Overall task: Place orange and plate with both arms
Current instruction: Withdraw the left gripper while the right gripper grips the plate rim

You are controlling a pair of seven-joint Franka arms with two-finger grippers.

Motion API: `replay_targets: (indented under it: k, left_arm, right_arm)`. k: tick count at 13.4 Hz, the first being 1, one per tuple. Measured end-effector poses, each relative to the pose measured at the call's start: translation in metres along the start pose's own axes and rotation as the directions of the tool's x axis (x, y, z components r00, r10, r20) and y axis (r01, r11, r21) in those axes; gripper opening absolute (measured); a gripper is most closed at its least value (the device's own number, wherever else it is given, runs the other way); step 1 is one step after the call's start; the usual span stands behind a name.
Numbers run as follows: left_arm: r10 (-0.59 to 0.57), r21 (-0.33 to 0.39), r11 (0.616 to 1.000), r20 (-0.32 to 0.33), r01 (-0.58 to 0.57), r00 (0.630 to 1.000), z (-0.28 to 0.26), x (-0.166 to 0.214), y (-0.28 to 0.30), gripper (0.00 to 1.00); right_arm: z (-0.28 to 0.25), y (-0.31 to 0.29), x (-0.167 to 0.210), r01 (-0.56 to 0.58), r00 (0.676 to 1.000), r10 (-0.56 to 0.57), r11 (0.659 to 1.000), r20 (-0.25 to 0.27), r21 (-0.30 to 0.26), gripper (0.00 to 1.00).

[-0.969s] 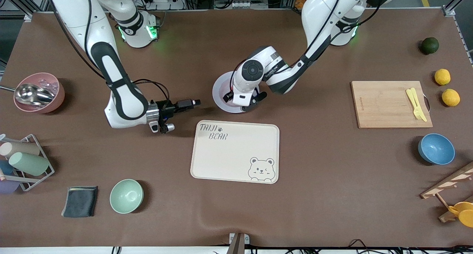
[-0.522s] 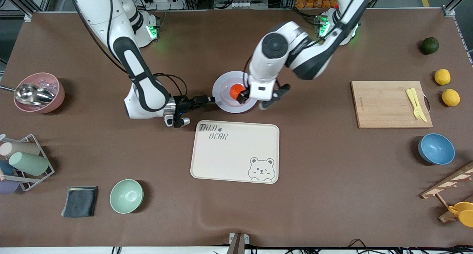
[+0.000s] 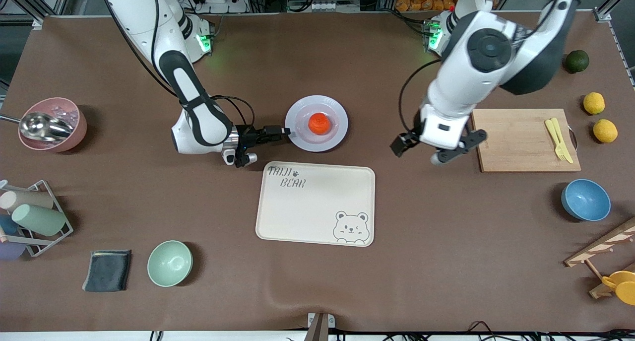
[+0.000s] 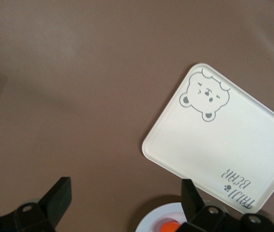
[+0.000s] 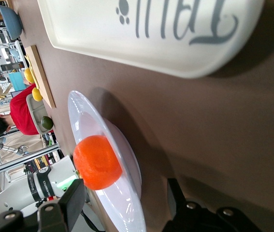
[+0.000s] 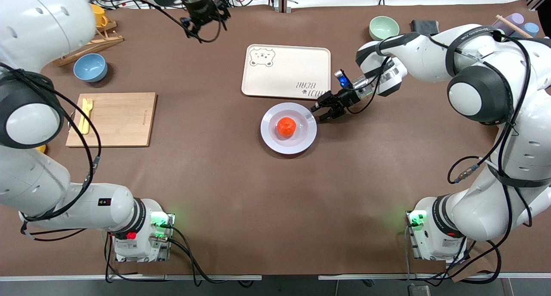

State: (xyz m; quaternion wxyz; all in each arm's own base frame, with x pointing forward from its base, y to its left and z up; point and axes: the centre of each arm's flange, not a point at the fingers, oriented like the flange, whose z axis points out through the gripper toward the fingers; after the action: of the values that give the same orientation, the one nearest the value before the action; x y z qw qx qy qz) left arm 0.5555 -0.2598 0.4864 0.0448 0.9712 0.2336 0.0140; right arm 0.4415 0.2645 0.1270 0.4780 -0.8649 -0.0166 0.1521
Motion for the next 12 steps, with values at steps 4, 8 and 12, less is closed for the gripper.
replay_targets:
  k: [4, 8, 12]
  left_arm:
    - [0.035, 0.016, 0.999, 0.005, -0.035, 0.999, -0.026, 0.026, -0.019, 1.00]
    - [0.116, 0.029, 0.993, -0.004, -0.116, 0.993, -0.068, 0.064, -0.055, 1.00]
    - [0.257, 0.073, 0.965, -0.039, -0.253, 0.966, -0.116, 0.101, -0.123, 1.00]
  right_arm:
    - [0.002, 0.004, -0.004, -0.009, 1.000, 0.009, 1.000, -0.003, 0.009, 0.69]
    - [0.018, -0.004, -0.010, -0.010, 1.000, 0.010, 0.999, -0.006, 0.034, 0.67]
    - [0.034, -0.008, -0.017, 0.029, 0.999, -0.028, 0.999, -0.026, 0.032, 0.40]
